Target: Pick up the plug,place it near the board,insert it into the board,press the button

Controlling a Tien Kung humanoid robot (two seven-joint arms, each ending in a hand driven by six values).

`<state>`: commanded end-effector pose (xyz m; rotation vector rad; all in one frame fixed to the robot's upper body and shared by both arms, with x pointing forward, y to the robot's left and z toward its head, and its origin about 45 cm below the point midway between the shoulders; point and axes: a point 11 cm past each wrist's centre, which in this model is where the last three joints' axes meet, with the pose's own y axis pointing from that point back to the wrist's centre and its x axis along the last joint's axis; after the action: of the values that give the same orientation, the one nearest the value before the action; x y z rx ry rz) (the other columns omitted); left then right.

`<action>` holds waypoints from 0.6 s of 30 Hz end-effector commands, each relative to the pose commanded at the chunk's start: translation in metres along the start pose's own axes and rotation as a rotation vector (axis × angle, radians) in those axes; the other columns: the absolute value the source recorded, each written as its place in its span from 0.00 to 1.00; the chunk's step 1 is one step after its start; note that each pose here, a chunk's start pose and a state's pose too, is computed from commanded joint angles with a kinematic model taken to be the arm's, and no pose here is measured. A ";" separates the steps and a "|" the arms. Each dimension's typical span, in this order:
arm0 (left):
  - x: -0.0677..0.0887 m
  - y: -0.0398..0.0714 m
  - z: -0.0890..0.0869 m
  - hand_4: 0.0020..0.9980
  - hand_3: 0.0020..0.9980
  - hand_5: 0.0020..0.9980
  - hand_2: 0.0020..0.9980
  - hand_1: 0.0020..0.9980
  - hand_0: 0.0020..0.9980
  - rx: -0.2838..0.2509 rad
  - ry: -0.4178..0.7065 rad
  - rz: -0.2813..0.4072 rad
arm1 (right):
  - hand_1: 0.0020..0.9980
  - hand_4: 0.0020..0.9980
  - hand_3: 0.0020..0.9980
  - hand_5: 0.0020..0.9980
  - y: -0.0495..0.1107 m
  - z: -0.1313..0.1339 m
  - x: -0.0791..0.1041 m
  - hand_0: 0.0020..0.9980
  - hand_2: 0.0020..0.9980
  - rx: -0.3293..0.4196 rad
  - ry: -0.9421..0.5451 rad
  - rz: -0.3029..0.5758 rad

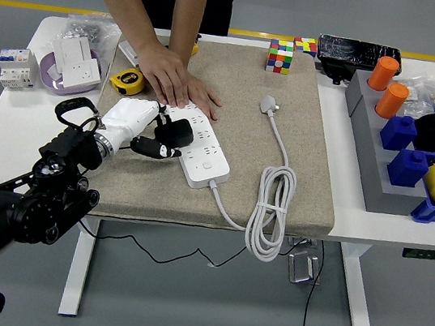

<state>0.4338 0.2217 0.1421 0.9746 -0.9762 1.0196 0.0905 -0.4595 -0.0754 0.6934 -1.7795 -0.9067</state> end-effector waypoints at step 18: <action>-0.001 -0.001 -0.002 0.90 0.50 0.50 0.42 0.43 0.39 0.014 -0.008 0.014 | 0.87 1.00 0.81 1.00 0.000 0.001 0.001 0.94 0.81 -0.002 0.007 0.002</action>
<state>0.4354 0.2230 0.1407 0.9853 -0.9845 1.0369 0.0890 -0.4599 -0.0754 0.6924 -1.7724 -0.9036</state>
